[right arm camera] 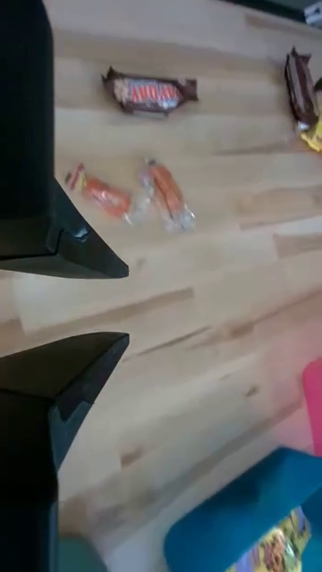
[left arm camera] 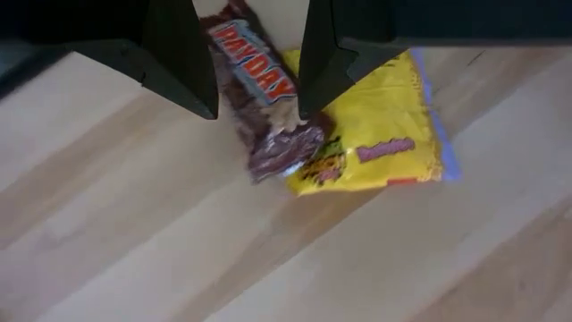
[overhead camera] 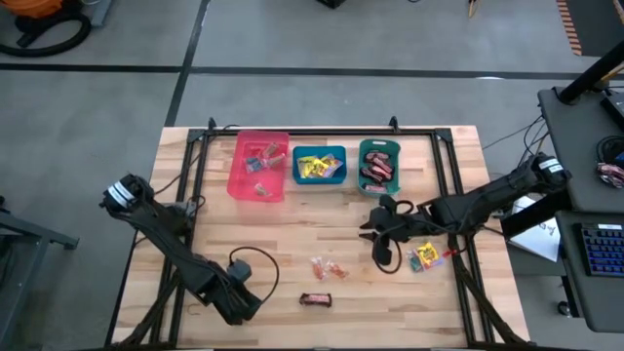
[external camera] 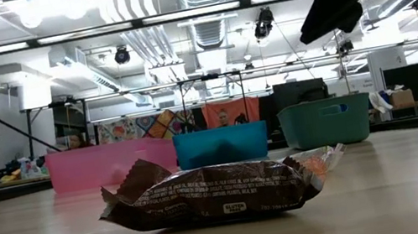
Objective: Sort candy
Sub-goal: Put the left brown candy into the green bin
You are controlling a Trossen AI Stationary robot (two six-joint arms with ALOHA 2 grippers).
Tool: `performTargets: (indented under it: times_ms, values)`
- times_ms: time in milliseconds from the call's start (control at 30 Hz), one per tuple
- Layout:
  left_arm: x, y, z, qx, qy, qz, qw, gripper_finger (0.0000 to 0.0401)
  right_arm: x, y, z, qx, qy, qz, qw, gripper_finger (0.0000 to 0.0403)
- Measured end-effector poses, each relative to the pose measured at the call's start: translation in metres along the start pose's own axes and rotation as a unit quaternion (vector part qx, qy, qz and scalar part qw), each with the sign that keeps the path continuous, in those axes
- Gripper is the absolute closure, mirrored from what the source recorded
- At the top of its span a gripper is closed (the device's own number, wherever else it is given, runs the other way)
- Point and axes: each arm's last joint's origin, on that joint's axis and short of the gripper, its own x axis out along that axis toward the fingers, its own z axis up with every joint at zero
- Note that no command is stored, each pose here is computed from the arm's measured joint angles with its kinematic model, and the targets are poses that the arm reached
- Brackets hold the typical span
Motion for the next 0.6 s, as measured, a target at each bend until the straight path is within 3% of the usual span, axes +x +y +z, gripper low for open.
performTargets:
  times_ms: [400,600]
  values:
    - [0.017,-0.001,-0.001,0.009,0.0,0.029,1.0,0.0264,-0.002,0.005,-0.001,-0.007,-0.013,-0.007,1.0,0.0303]
    - [0.022,0.0,-0.002,0.012,-0.004,0.037,0.999,0.0313,-0.002,0.004,0.0,-0.007,-0.018,-0.017,1.0,0.0303]
